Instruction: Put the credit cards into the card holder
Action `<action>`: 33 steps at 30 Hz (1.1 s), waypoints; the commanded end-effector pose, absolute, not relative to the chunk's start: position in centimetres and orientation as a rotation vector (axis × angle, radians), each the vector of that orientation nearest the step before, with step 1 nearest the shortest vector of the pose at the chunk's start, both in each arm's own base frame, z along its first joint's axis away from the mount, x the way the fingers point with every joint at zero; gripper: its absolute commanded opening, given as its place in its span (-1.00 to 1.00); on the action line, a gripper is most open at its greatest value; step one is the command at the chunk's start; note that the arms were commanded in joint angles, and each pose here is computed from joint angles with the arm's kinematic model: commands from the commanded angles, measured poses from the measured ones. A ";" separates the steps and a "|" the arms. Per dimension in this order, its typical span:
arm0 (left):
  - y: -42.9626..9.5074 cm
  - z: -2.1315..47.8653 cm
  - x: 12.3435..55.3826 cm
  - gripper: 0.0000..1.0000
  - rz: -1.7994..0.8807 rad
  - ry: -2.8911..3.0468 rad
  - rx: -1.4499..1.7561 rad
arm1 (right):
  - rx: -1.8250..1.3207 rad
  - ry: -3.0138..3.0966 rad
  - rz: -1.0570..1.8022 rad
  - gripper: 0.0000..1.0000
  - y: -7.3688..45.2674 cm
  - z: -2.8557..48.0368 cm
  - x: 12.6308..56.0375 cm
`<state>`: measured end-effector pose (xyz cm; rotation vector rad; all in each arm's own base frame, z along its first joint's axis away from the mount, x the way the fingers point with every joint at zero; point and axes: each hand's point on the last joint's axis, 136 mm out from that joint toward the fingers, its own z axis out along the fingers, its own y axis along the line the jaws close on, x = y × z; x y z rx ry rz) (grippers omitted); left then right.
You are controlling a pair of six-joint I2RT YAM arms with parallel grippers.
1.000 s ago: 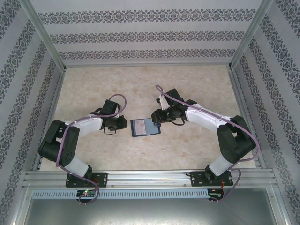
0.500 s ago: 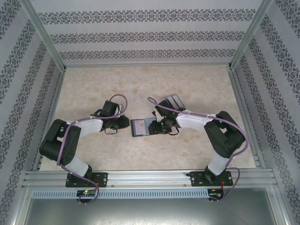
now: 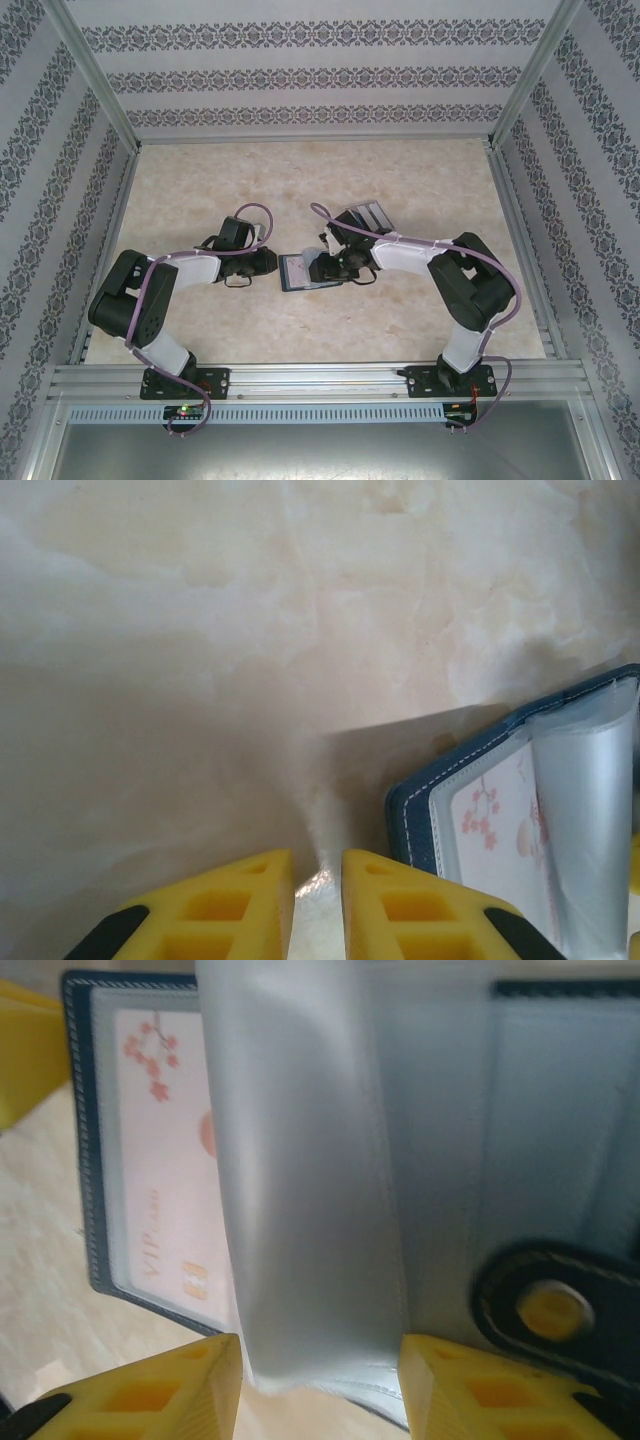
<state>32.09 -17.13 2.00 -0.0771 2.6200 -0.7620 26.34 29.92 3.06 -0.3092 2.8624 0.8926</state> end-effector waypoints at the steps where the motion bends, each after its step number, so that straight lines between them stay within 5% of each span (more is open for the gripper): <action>1: -17.3 0.6 32.0 -0.57 -0.771 2.624 -0.061 | -0.339 2.824 1.021 -0.08 32.1 3.4 26.4; 29: -16.4 0.6 32.4 -0.57 -0.700 2.620 -0.096 | -0.764 2.432 1.520 -0.01 37.5 14.1 22.5; 33: -15.2 0.8 32.4 -0.53 -0.643 2.601 -0.134 | -0.739 2.410 1.412 -0.01 36.4 14.7 23.5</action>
